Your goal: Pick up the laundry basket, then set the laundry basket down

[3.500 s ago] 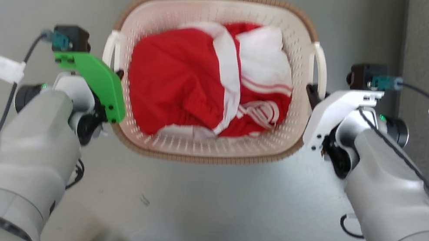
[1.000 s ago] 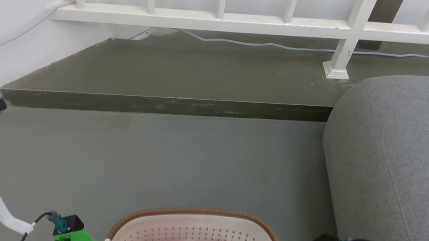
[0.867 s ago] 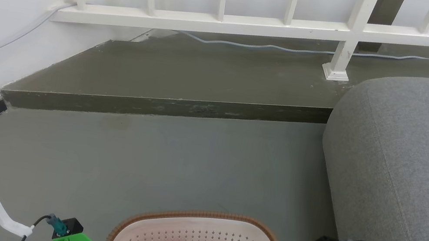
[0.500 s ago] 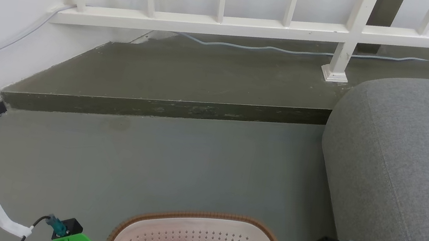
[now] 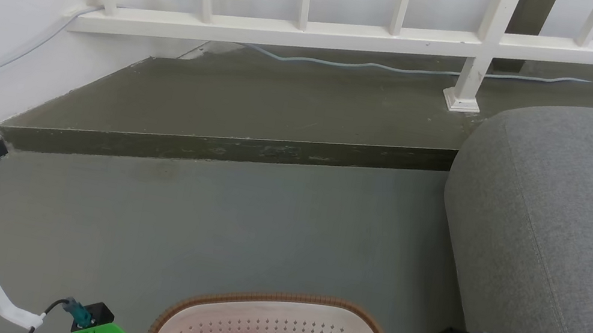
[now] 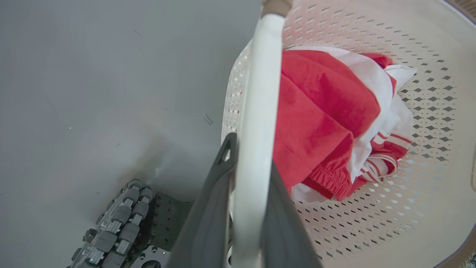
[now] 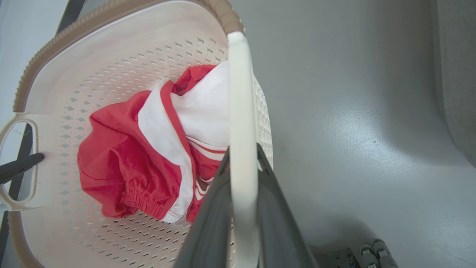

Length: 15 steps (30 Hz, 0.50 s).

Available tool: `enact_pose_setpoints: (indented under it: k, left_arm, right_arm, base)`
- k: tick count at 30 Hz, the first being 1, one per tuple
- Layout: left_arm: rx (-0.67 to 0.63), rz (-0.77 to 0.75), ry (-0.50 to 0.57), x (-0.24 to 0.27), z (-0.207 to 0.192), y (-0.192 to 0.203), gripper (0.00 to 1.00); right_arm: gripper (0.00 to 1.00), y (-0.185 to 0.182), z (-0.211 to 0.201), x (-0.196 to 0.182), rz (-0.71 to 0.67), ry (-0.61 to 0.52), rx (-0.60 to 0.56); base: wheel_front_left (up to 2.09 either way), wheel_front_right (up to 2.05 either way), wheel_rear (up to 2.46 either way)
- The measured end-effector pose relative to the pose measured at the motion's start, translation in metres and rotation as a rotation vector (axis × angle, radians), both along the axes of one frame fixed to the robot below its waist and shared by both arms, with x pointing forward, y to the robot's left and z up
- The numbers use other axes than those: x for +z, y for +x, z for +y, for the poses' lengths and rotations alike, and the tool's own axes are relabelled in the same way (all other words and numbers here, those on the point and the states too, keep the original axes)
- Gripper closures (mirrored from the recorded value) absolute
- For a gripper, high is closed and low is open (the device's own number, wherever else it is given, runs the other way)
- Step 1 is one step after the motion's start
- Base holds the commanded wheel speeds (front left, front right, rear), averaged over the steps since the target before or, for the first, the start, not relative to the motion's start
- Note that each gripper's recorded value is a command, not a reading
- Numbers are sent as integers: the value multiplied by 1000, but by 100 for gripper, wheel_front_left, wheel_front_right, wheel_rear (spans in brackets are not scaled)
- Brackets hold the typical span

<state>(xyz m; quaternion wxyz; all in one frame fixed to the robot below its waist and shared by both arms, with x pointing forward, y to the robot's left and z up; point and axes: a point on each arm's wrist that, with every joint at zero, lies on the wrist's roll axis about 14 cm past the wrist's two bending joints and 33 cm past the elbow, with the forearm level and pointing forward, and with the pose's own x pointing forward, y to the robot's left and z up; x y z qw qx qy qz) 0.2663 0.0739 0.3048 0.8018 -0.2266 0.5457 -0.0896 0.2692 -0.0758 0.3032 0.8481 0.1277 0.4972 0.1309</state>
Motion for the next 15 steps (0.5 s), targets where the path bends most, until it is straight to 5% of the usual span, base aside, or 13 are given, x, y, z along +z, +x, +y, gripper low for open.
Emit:
enact_pose_setpoints:
  k: [15]
  left_arm:
    - [-6,5,-1,-1,-1,0,100]
  right_arm:
    - [100,-1,-1,-1,7,4,-9]
  base:
    - [0,0,0]
